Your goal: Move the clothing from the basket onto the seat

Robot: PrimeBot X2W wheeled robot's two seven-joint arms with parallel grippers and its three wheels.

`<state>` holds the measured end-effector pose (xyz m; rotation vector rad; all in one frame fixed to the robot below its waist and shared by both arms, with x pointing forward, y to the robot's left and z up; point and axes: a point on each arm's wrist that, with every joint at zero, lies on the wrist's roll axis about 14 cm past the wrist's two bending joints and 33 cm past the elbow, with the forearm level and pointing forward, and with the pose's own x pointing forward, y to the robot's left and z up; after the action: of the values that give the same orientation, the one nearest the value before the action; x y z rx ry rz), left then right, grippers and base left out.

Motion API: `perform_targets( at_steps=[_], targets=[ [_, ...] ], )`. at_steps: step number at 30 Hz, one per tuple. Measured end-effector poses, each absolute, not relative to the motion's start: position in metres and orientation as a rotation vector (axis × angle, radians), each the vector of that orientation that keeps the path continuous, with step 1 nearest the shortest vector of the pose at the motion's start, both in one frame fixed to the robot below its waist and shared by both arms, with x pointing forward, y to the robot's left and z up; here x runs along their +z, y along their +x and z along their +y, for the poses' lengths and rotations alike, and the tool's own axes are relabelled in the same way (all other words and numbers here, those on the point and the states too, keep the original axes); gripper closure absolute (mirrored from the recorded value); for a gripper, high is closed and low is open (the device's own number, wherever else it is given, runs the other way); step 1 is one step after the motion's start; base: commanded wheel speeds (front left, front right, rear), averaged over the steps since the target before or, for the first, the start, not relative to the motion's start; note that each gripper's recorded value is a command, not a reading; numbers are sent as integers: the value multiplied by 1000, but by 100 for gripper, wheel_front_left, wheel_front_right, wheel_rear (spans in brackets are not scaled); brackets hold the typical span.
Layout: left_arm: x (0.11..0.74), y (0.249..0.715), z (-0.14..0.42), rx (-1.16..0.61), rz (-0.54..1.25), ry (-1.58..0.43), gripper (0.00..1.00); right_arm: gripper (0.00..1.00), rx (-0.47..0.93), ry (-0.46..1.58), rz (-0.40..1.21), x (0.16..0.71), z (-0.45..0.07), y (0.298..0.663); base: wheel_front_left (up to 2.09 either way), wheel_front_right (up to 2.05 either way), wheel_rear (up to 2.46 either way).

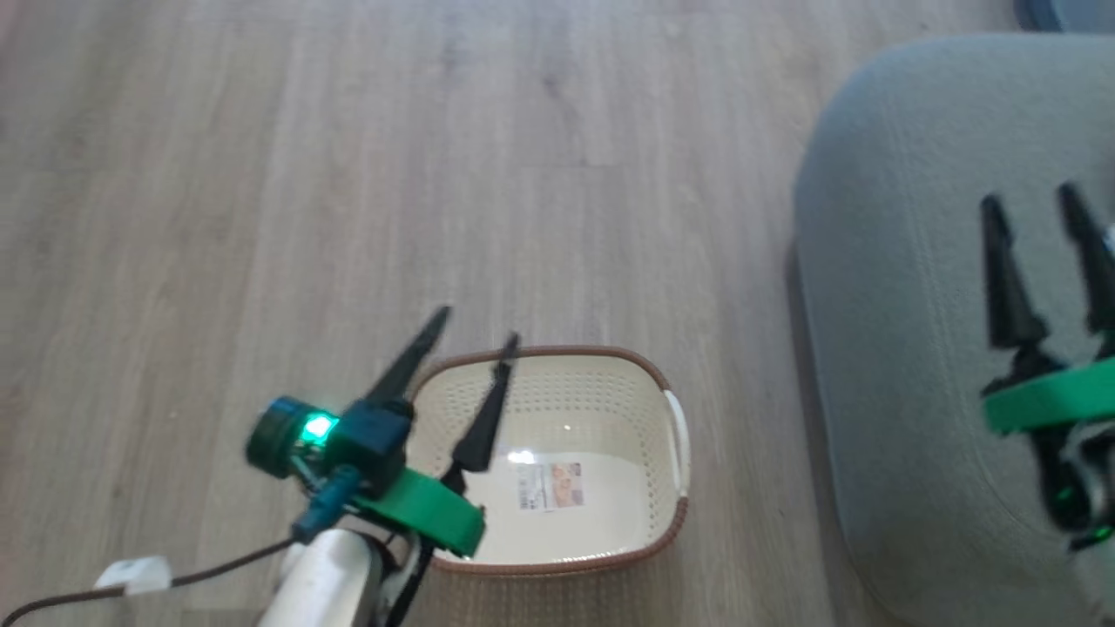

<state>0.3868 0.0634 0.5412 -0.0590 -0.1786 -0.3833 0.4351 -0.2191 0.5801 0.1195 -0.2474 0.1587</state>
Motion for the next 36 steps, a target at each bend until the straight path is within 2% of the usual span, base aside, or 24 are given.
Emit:
perform_targets(
  at_steps=[7, 12, 21, 36],
  targets=[
    [546, 378, 125, -149, -188, -94, 0, 0, 245, 143, -269, 580, -169, 425, 0, 0, 0],
    [544, 367, 158, -23, -187, -107, 0, 0, 279, 164, -209, 558, -144, 412, 0, 0, 0],
    [534, 356, 165, -4, -158, -108, 0, 0, 334, 134, -132, 531, -114, 401, 0, 0, 0],
    [524, 360, 179, 40, -130, -162, 0, 0, 294, 126, -114, 522, -118, 401, 0, 0, 0]
  ],
)
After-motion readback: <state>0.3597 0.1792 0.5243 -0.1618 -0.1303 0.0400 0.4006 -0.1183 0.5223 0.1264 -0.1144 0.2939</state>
